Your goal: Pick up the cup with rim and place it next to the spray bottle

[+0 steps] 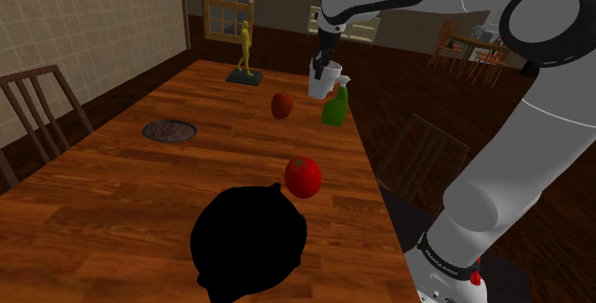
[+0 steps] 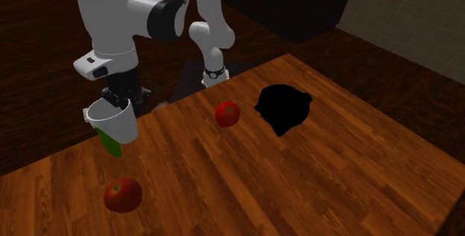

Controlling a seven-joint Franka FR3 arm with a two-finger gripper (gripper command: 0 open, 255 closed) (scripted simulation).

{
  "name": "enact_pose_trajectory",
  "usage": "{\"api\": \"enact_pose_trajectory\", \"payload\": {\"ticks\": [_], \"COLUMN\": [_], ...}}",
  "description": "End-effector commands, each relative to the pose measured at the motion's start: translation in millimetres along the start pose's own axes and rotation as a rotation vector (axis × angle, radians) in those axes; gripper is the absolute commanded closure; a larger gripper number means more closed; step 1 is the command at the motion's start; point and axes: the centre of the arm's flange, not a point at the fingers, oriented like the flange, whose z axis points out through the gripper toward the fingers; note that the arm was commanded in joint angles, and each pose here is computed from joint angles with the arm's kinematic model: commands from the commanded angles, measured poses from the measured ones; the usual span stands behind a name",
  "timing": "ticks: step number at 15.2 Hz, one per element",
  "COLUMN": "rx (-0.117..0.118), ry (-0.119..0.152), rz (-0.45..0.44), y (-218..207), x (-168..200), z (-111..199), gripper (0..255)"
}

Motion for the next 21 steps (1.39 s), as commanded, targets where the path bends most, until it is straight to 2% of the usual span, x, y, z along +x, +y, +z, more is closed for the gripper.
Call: {"api": "enact_pose_trajectory", "payload": {"ticks": [1,21], "rx": [0.000,0.000], "ry": [0.001,0.001], "rz": [0.000,0.000], "y": [-1,-18], "x": [-1,-12], "z": [10,113], "gripper": [255,255]}}
